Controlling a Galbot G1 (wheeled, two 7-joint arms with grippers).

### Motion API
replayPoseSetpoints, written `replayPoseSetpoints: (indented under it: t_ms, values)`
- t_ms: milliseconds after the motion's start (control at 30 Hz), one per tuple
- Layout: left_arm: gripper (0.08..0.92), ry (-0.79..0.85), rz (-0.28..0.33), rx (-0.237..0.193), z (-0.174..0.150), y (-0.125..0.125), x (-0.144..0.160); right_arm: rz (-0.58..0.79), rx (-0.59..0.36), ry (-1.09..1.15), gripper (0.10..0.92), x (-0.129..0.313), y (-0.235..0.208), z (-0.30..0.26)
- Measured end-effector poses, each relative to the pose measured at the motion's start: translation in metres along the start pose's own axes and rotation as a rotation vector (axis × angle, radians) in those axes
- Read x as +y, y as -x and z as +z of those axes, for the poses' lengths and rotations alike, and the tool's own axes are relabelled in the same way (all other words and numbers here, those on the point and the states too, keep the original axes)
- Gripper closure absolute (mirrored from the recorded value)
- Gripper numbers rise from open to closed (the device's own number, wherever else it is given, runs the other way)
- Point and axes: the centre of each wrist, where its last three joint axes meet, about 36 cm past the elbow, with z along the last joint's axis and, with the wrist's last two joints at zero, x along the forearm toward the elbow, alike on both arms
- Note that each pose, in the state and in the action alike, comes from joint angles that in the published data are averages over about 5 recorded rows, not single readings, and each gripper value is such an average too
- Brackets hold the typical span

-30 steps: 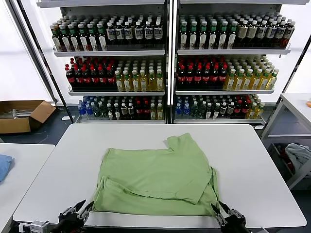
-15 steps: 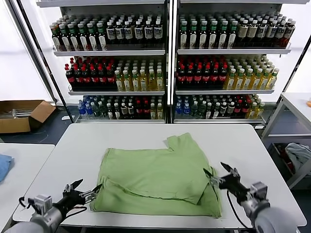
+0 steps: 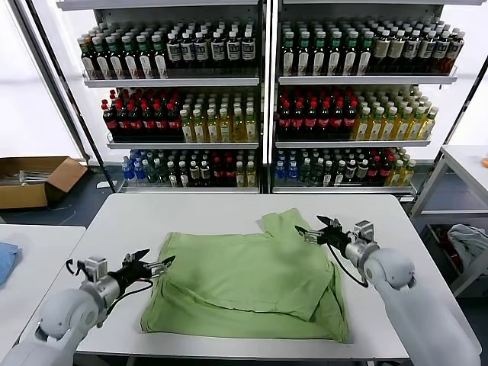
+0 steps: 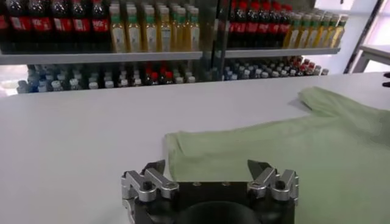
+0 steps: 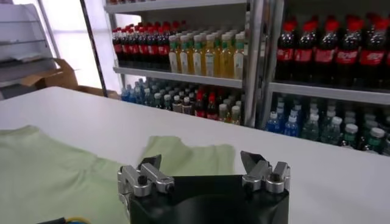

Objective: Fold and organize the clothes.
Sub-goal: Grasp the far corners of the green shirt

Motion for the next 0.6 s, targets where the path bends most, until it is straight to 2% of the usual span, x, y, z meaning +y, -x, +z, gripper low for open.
replayPoseSetpoints:
  t_ms: [267,600]
  values:
    - [0.177,-0.009,-0.018,0.011,-0.019,0.041,0.014,0.008,0.057,0.005,0.2,-0.013,0.035,-0.006]
    - [0.177,-0.023,-0.044,0.029,-0.032,0.075,0.022,0.002,0.118,0.016,0.2,-0.014,0.066,0.001]
